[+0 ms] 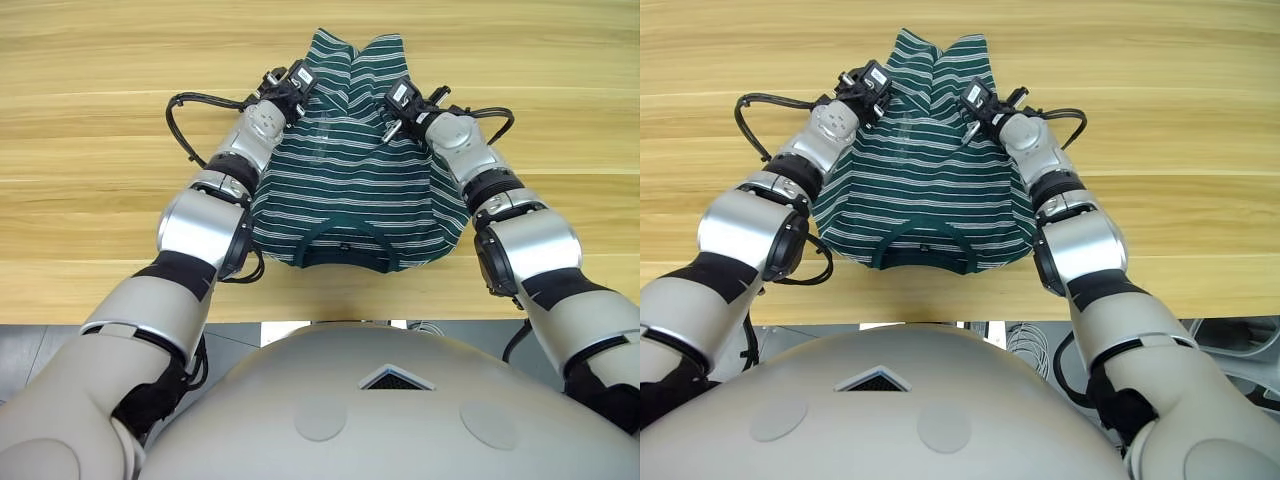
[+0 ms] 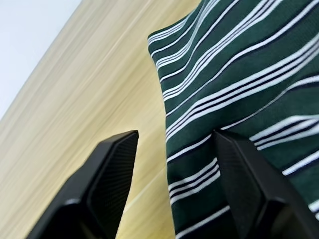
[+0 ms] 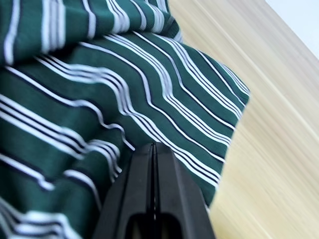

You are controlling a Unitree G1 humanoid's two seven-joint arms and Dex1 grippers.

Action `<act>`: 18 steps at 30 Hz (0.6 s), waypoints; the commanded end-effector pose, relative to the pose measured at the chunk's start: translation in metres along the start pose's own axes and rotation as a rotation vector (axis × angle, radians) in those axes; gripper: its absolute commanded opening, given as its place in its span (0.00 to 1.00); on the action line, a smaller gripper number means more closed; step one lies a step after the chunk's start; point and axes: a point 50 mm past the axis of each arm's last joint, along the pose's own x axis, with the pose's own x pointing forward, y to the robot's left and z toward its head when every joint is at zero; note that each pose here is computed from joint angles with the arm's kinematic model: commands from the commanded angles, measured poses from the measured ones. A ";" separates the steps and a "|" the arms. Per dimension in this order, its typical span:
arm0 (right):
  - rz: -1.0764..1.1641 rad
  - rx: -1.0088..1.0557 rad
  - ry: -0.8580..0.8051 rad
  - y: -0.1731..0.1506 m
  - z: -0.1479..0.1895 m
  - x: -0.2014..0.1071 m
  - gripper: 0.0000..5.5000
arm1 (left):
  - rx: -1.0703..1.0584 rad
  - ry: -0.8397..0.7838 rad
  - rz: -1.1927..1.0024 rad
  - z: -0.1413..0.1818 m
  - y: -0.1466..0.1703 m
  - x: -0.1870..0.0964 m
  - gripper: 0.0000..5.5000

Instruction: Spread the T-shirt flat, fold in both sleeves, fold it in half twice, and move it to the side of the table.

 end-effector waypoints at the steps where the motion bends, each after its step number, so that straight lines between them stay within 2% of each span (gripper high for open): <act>1: -0.021 0.014 0.044 -0.007 -0.013 -0.006 0.01 | -0.052 0.101 0.000 -0.033 0.001 -0.007 0.49; 18: -0.033 0.049 0.086 -0.009 -0.034 -0.016 0.01 | -0.244 0.106 0.115 -0.053 0.021 -0.016 0.49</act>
